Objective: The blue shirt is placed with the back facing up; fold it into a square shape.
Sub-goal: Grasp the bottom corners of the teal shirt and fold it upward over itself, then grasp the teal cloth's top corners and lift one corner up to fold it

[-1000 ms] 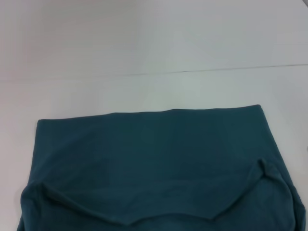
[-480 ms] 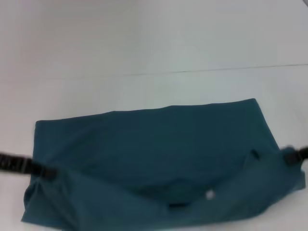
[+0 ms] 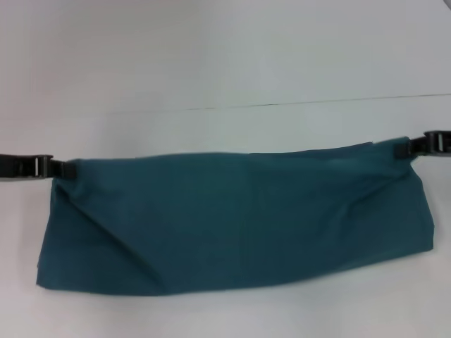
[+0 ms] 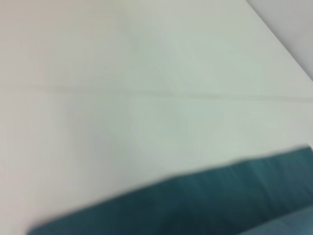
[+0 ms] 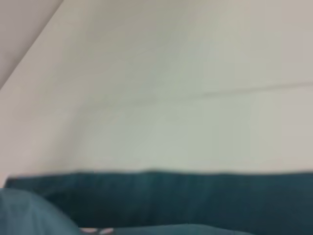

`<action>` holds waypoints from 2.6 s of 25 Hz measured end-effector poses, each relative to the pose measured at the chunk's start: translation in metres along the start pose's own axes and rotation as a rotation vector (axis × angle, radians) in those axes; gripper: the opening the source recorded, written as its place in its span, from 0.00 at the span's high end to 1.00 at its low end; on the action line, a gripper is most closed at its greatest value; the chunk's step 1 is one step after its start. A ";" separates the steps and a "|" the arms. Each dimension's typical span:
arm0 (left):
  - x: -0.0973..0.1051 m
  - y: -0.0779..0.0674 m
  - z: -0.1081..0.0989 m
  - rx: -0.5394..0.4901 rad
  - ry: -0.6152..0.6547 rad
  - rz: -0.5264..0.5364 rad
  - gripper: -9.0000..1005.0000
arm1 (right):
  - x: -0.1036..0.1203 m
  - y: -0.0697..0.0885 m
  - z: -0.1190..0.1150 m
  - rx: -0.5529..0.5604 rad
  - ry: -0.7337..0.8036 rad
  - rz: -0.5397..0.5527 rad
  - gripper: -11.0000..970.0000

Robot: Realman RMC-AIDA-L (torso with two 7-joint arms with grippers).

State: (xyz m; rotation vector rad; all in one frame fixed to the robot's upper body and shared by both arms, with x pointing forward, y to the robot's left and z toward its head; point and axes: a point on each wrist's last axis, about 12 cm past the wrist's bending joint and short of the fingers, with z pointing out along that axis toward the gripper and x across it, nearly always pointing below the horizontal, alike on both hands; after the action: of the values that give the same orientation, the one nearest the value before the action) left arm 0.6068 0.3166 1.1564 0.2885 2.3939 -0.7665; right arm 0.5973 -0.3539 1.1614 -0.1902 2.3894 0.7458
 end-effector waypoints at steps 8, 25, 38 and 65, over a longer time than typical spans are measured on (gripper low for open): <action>0.002 0.001 0.028 -0.078 -0.098 0.046 0.98 | -0.006 0.000 0.040 0.079 -0.096 0.029 0.90; 0.004 0.005 0.057 -0.212 -0.136 0.068 0.94 | -0.009 0.002 0.064 0.171 -0.139 -0.006 0.89; 0.005 0.005 0.068 -0.289 -0.192 0.083 0.87 | -0.015 0.007 0.071 0.189 -0.187 -0.013 0.77; 0.061 0.030 -0.007 -0.098 0.032 -0.286 0.05 | -0.013 0.059 0.052 0.029 0.014 -0.314 0.04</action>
State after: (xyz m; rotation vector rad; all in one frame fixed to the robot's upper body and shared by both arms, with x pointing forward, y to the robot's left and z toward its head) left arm 0.5660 0.3468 1.1100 -0.0852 2.5256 -0.7702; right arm 0.6171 -0.2765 1.1632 -0.5457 2.3068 0.5632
